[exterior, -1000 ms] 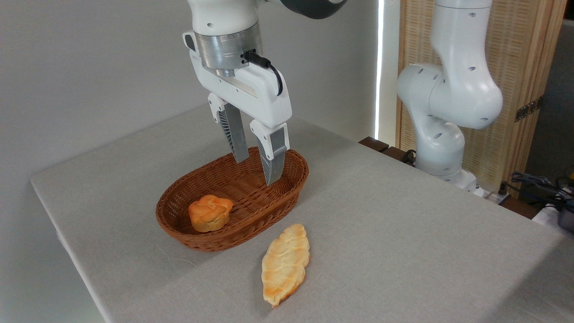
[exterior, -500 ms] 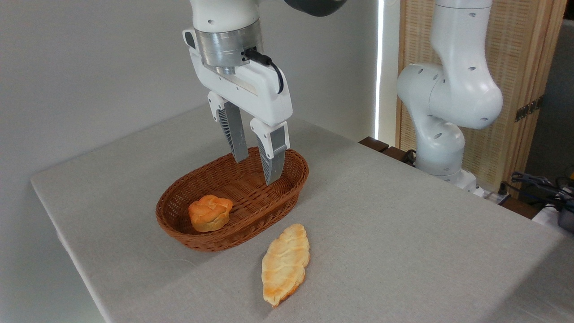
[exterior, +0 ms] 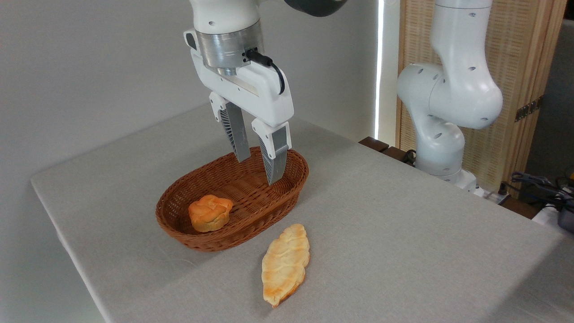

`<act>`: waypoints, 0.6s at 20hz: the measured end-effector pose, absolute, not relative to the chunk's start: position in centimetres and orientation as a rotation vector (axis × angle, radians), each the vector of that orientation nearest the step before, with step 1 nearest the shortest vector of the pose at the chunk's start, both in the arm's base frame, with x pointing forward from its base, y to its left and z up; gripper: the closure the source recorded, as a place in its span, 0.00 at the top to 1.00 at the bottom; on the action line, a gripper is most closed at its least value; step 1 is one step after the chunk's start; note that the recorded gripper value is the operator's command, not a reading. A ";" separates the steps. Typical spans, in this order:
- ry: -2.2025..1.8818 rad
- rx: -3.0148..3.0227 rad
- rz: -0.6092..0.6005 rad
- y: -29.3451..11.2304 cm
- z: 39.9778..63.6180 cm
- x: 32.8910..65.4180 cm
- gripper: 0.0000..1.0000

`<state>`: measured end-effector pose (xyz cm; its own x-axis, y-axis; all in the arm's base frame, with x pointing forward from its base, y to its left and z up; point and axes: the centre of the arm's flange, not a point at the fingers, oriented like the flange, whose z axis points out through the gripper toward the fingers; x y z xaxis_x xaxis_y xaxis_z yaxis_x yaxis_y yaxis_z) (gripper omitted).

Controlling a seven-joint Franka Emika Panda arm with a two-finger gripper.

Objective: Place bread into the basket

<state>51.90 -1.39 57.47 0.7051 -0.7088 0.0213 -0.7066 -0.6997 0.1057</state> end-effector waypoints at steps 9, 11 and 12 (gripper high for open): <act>-1.007 2.856 -0.042 4.1 50.2 52.6 1.00; -0.959 2.871 -0.040 5.6 48.9 52.6 1.00; -0.933 2.882 -0.032 6.2 48.5 52.6 1.00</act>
